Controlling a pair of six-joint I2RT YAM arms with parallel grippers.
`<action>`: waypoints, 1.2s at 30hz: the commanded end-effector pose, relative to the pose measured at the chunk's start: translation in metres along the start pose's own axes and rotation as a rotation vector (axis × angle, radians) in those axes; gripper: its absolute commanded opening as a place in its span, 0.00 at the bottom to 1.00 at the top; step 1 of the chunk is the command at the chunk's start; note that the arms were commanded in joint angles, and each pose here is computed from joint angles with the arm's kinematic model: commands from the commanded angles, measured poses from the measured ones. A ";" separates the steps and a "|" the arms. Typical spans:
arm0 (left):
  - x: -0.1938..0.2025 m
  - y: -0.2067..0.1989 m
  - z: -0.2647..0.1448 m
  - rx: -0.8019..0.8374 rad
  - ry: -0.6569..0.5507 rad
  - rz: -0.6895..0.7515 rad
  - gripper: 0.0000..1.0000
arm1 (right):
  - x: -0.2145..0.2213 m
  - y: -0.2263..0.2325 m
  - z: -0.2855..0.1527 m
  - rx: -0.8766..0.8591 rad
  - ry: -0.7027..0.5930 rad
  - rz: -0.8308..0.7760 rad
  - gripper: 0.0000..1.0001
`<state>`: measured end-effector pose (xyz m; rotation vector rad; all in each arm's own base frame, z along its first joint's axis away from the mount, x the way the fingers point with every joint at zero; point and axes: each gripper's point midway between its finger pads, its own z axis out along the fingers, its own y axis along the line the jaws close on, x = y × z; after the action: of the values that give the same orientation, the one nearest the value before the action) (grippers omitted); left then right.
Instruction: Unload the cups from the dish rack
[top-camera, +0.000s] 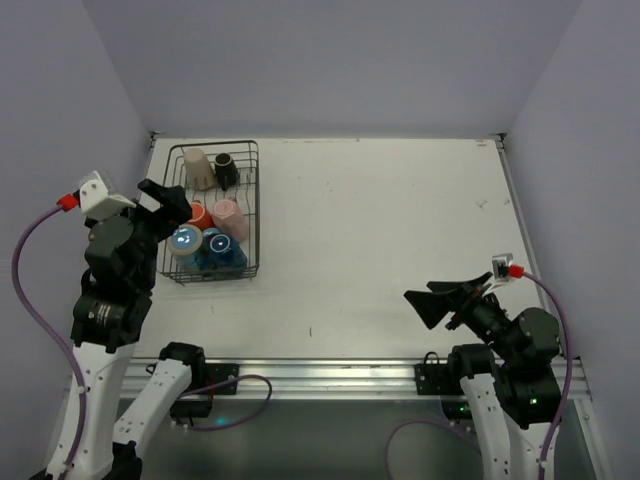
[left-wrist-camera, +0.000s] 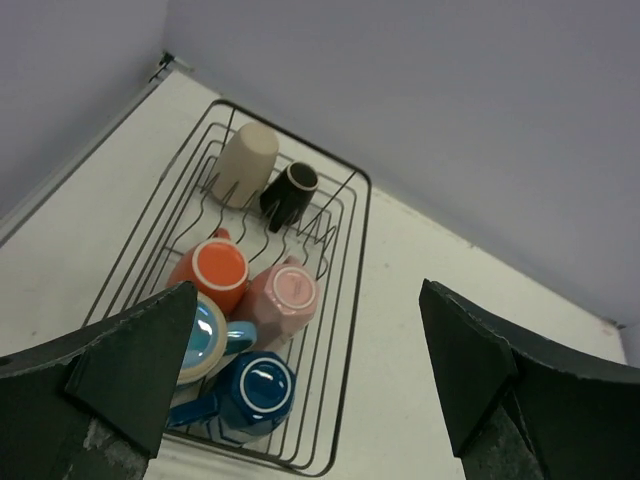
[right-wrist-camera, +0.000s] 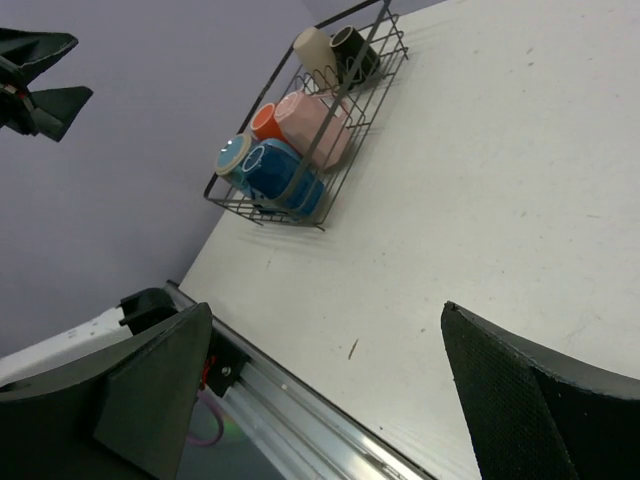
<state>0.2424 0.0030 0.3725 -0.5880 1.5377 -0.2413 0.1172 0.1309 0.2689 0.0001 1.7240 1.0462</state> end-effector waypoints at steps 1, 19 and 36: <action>0.022 0.017 0.004 -0.084 0.128 0.155 0.97 | -0.009 -0.009 -0.004 0.091 -0.025 -0.011 0.99; 0.156 0.021 0.044 0.021 0.633 0.369 0.61 | -0.023 -0.031 0.004 0.224 -0.020 0.000 0.99; 0.202 0.039 0.040 -0.088 0.739 0.495 0.66 | -0.019 -0.031 0.006 0.209 -0.002 -0.008 0.99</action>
<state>0.2864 -0.0655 0.1875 -0.1680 2.3280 -0.0917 0.1444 0.1058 0.2587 0.1537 1.8381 0.8595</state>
